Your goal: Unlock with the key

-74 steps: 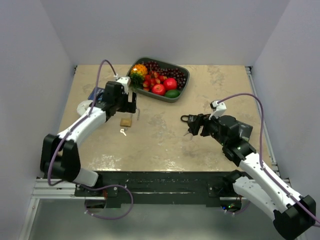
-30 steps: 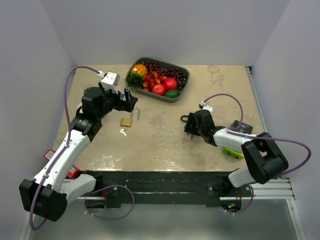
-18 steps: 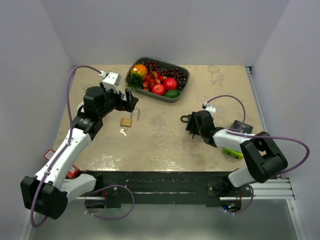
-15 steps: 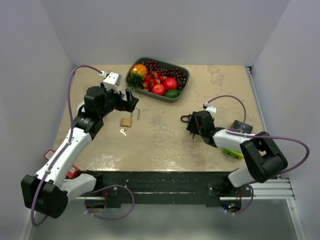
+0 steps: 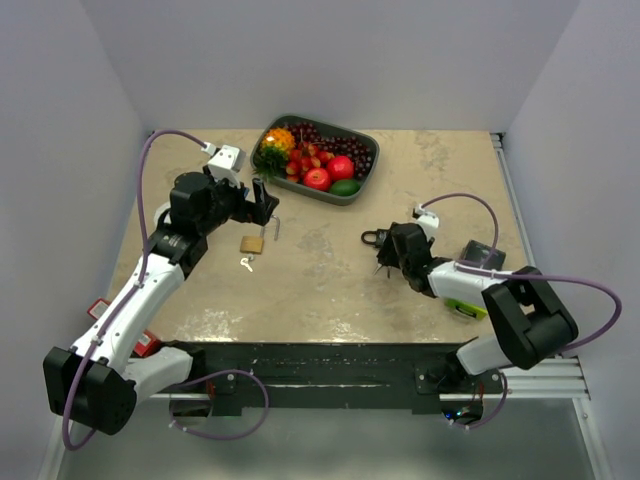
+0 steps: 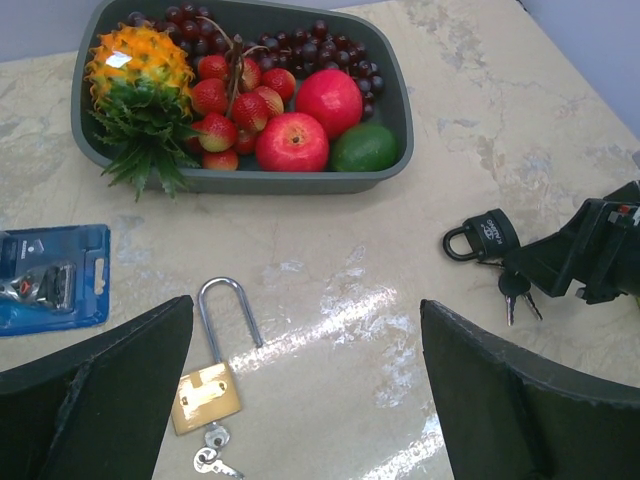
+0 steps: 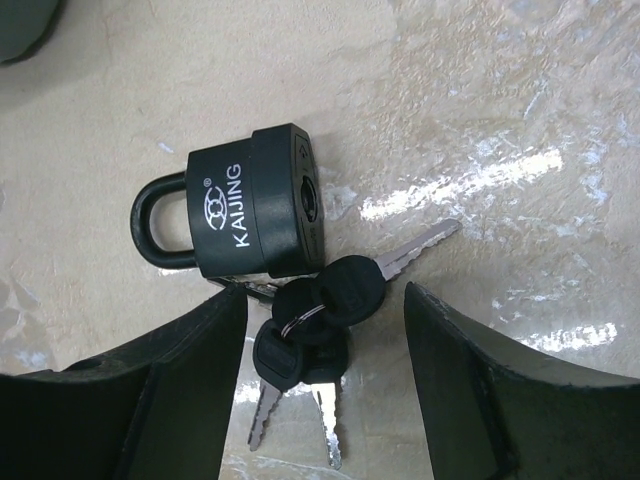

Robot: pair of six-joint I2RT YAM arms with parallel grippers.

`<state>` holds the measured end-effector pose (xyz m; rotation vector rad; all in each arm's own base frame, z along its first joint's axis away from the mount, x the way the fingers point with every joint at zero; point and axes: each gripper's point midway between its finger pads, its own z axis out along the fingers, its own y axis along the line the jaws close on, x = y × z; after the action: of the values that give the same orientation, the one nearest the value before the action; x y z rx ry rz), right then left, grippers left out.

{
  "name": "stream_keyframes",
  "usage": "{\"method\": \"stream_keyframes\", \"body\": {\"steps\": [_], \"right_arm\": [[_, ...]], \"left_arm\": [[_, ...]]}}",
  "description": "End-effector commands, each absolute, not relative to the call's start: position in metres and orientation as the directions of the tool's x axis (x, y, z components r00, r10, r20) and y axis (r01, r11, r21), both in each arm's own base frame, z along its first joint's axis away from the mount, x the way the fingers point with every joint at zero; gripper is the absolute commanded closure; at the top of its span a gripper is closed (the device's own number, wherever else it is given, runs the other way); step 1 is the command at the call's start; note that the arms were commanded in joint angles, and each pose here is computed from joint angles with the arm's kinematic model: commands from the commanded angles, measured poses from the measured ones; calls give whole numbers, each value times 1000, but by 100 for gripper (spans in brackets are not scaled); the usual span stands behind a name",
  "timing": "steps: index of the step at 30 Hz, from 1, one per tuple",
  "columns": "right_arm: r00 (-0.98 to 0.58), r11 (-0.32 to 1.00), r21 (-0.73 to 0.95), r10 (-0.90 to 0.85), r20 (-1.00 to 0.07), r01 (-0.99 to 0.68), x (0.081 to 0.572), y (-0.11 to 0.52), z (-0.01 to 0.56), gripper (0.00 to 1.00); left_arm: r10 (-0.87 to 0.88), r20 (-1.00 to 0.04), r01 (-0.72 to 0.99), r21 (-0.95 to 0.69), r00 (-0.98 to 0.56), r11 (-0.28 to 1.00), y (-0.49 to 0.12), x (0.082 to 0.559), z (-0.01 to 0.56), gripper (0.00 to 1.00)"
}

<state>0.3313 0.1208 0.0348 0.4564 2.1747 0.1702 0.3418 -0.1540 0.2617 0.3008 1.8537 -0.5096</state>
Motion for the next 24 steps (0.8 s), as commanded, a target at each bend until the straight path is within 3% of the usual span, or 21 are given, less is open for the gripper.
{"method": "stream_keyframes", "body": {"steps": [1,24], "right_arm": [[-501,901,329,431,-750,282,342,124,41,34],[-461,880,341,466,-755,330,349,118,28,40]], "left_arm": [[-50,-952,448,-188,-303,874,-154,343,271,1],[-39,-947,431,-181,-319,884,-152,347,263,1]]}}
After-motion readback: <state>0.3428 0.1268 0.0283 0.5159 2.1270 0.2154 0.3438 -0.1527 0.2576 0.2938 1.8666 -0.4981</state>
